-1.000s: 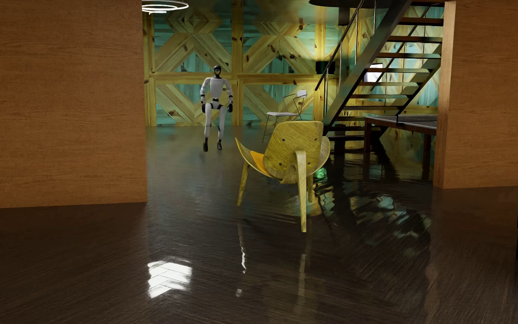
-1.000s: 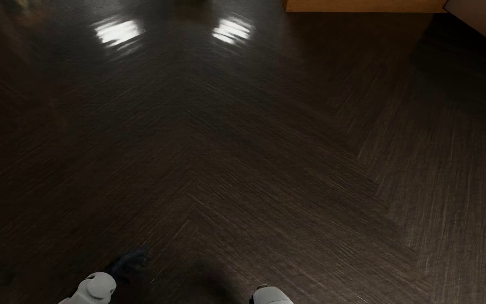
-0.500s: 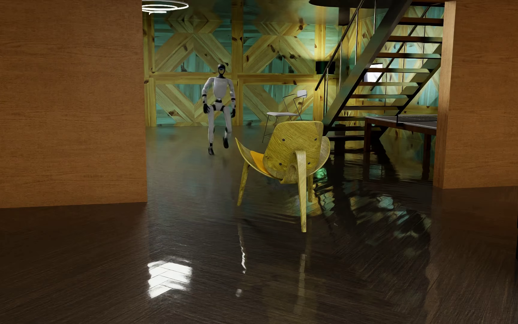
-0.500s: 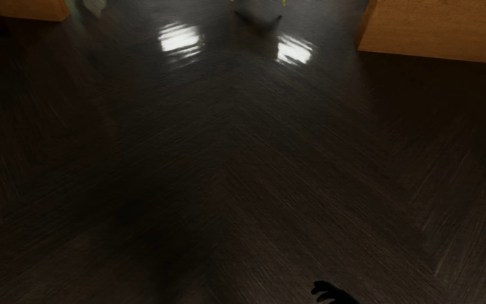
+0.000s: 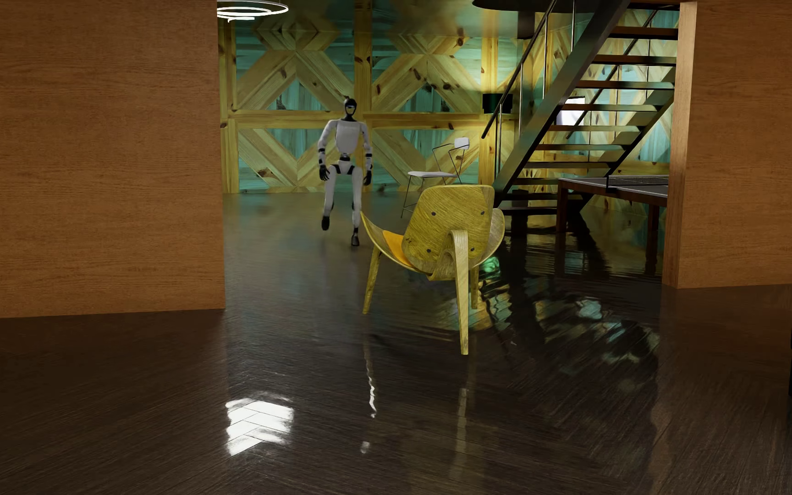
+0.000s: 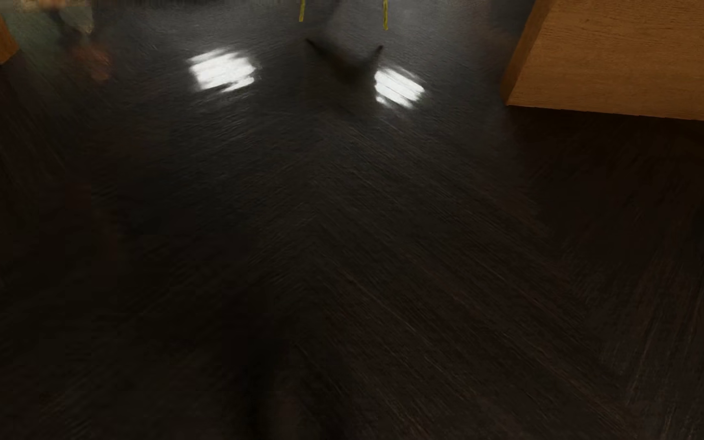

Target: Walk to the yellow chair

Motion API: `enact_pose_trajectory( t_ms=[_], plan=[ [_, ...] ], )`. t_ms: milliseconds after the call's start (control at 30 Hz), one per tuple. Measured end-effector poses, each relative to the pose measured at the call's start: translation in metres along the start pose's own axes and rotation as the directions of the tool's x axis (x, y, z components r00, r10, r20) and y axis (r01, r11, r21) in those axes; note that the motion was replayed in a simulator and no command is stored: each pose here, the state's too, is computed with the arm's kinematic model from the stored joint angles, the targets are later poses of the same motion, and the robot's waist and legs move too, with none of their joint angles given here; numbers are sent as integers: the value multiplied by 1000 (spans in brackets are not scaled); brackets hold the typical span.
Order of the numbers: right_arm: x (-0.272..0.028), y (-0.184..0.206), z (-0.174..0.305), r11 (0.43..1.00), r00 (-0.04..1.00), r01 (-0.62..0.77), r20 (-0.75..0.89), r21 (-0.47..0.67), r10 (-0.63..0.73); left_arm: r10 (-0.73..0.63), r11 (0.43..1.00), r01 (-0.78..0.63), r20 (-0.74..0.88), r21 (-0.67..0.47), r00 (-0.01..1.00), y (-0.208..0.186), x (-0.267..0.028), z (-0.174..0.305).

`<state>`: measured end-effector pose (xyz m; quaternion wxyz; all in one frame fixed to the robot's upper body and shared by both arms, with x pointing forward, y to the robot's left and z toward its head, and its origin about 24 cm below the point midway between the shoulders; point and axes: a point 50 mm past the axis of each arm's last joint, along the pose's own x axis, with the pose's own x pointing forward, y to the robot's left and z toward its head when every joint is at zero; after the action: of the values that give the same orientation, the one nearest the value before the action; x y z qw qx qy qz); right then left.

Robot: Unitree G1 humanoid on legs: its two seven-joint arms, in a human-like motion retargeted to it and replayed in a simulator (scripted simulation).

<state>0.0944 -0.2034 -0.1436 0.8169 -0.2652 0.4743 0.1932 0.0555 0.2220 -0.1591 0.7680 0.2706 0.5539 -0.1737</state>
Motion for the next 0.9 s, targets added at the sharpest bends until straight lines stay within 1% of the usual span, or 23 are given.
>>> enact_pose_trajectory(
  t_ms=[100,233,300,367,433,467,500,567,633,700,767,833,900],
  plan=[
    [-16,44,-27,994,992,-112,-58,20,113,115,993,-109,162,-47,980,41,0,45],
    [-38,84,-51,977,970,-209,-113,52,214,263,965,-240,341,-111,902,96,-14,100],
    [-40,94,-57,969,959,-242,-142,41,246,303,953,-270,382,-138,873,110,-18,116],
    [-38,94,-57,967,956,-252,-153,20,252,309,951,-270,392,-153,867,111,-19,121],
    [-30,81,-47,975,967,-223,-123,0,221,282,959,-244,380,-147,881,100,-15,116],
    [-24,70,-41,981,975,-195,-108,-9,193,251,966,-212,347,-147,904,87,-9,107],
    [-13,52,-35,988,982,-152,-114,-27,148,202,977,-175,279,-120,939,71,-1,92],
    [1,15,-9,997,997,-58,-48,-51,56,91,996,-88,146,-32,985,35,9,58],
    [7,-24,18,998,998,59,37,-6,-59,29,1000,-30,66,3,997,13,9,33],
    [5,-60,43,987,979,160,125,29,-162,8,999,-8,-6,-33,1000,0,3,4],
    [-6,-93,70,967,938,249,237,47,-253,-13,998,10,-60,-59,998,-11,-5,-20],
    [-18,-115,97,950,888,308,343,51,-306,-39,999,35,-107,-39,994,-19,-11,-38],
    [-24,-124,114,941,856,333,401,53,-325,-60,998,60,-147,-8,987,-25,-14,-50]
  ],
)
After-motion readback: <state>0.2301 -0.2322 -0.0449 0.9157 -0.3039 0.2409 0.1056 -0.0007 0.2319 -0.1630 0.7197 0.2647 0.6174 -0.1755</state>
